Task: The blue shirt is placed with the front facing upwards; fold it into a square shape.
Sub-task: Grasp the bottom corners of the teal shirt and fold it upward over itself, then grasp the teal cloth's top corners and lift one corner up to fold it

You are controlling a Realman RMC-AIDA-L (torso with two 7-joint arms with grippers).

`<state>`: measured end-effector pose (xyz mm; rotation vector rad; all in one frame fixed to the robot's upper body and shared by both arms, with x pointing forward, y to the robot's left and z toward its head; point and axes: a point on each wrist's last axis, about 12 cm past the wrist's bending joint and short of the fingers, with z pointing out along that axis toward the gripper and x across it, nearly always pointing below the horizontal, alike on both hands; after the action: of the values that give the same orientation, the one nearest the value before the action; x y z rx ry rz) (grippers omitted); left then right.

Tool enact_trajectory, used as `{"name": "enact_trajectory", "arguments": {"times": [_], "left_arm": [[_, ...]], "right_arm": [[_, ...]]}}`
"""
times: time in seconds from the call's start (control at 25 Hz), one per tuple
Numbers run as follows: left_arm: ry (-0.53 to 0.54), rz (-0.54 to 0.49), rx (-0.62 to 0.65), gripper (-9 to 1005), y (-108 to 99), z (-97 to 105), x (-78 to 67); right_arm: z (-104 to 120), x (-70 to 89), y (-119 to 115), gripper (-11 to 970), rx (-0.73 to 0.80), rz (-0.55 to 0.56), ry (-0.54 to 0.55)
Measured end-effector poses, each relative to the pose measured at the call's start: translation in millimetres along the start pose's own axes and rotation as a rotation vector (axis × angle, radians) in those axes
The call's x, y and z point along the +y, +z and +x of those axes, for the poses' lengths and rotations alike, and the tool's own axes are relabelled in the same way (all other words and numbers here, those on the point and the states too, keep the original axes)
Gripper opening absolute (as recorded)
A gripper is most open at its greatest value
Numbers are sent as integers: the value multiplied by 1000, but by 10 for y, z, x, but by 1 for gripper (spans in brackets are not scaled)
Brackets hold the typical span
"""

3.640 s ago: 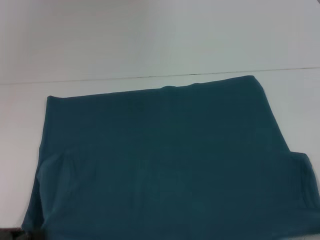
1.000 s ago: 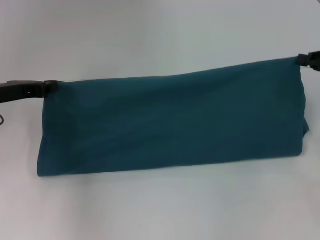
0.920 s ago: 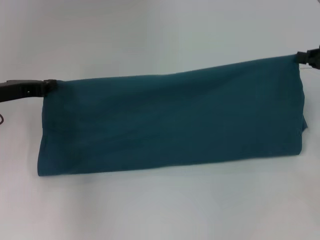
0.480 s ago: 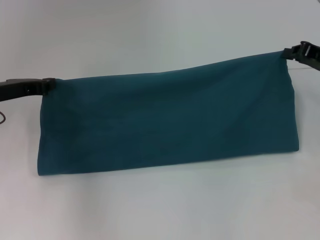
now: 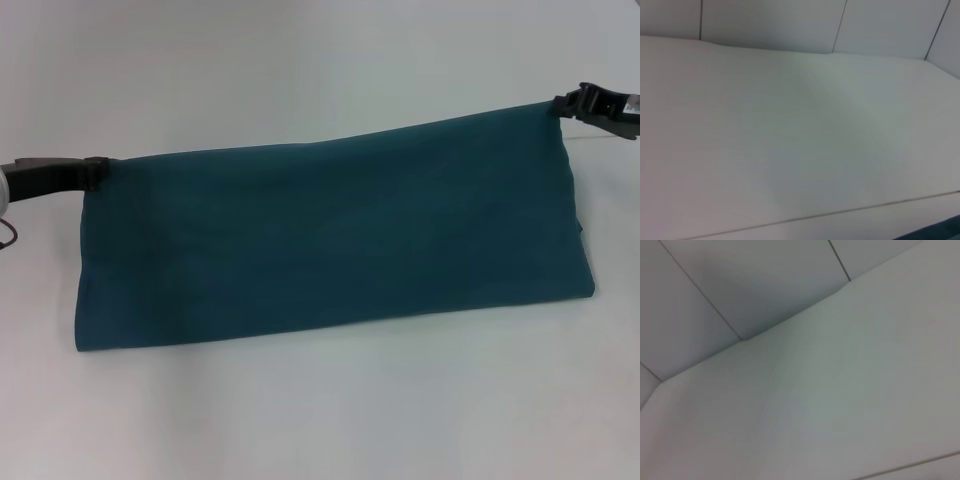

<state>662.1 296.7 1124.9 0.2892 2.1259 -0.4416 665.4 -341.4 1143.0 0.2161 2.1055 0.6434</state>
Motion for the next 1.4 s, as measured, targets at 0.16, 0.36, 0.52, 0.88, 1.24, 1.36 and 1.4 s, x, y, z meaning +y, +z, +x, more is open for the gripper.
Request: {"name": "enact_trajectory", "arguments": {"times": [0.16,0.36,0.52,0.88,1.24,1.36,1.4], "left_arm": [[15,-27,-3,5,56,1,-6],[42,-74,-4,5,155,24,-26],[83,-112,-14,5,241,43,-87],[152,-234,-39,38,380,156,-231],[80,-202,-80,234,161,137,-78],[-14,-105,-84,397,-25,158,-60],[-62,-73,-74,444,-84,180,-51]], "right_arm": [[40,10,76,21,0,31,-9],[108,51,195,25,-6,64,-21],[157,103,302,28,-17,97,-55],[273,193,448,124,-27,165,-206],[148,292,327,539,-111,126,-327],[191,301,143,631,-166,17,-360],[228,291,87,662,-187,-34,-360]]}}
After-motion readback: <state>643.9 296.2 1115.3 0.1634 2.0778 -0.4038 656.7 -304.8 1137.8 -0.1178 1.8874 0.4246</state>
